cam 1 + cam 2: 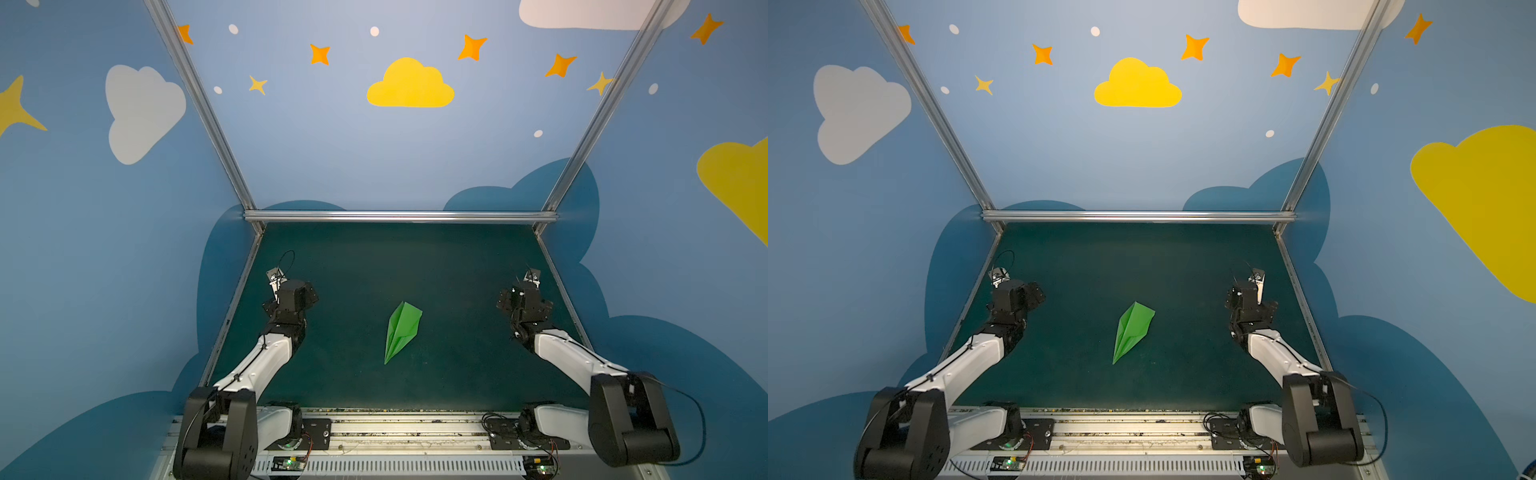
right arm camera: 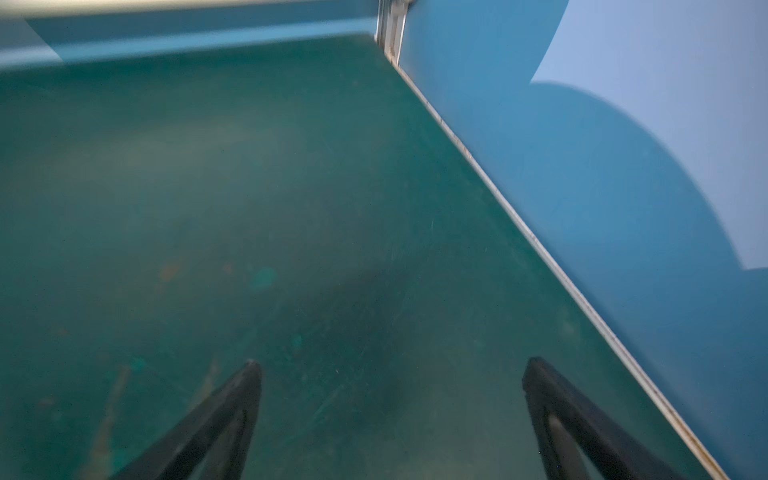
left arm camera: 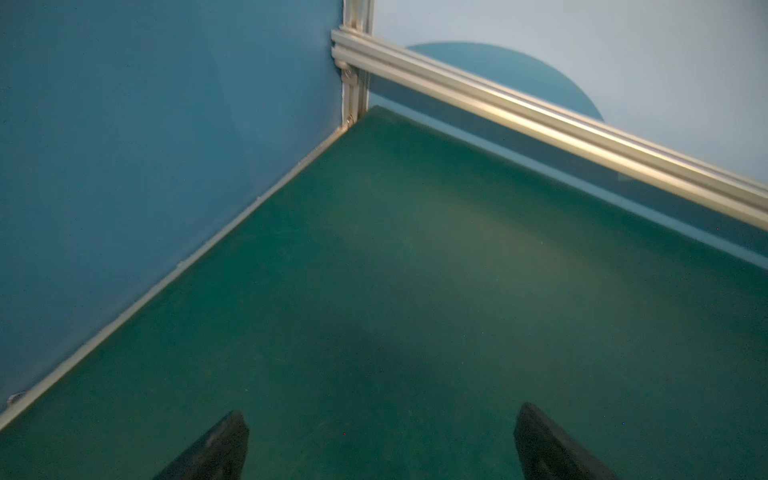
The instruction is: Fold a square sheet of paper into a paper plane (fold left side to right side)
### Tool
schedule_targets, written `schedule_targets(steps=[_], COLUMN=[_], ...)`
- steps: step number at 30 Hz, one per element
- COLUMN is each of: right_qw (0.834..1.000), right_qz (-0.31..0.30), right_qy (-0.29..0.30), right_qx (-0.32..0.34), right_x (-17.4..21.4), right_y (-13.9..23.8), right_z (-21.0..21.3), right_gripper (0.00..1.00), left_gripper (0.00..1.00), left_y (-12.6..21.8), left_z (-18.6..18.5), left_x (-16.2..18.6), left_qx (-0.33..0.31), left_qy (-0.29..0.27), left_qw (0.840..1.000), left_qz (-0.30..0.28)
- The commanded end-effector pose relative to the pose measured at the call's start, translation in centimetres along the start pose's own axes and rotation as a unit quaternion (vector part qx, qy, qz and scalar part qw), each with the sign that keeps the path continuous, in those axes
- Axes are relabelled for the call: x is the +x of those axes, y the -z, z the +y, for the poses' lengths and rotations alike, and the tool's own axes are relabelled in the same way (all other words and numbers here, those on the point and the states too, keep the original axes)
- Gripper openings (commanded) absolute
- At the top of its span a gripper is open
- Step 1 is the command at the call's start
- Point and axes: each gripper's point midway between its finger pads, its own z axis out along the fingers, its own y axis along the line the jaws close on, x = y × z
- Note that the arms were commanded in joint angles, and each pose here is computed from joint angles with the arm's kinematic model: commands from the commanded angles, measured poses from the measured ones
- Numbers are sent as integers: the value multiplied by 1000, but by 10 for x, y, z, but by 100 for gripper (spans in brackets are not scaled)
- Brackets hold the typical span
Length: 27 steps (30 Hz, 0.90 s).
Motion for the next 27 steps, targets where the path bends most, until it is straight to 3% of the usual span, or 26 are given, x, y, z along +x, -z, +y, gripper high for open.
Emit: schedule_targets(steps=[1, 5, 7, 9, 10, 13, 15, 18, 27], right_qw=[999, 994, 992, 990, 991, 984, 975, 976, 973], right_qz=[-26, -47, -70, -94, -77, -92, -140, -108, -86], right_qy=[10, 25, 27, 16, 17, 11, 15, 27, 17], right_qx=[-40, -90, -105, -108, -112, -149, -173, -189, -212], right_x=[-9, -23, -21, -25, -21, -15, -11, -9, -10], right_y=[-10, -19, -22, -24, -25, -19, -10, -12, -20], right_z=[17, 41, 47, 47, 46, 49, 53, 59, 62], right_gripper=[97, 97, 97, 97, 97, 97, 97, 97, 97], left_gripper=[100, 100, 100, 100, 100, 100, 100, 100, 99], left_y=[-5, -12, -12, -18, -20, -27, -29, -38, -47], left_z=[-30, -21, -20, -7, -4, -21, -29, -31, -28], left_x=[-17, -19, -11, 6, 11, 16, 21, 38, 39], left_qx=[70, 39, 47, 34, 33, 75, 99, 113, 124], left_qy=[-23, -58, -109, -113, -108, -104, -111, -116, -94], left_qw=[997, 997, 992, 993, 993, 992, 989, 987, 988], left_qz=[-27, -38, -38, -24, -31, -15, -22, -16, 3])
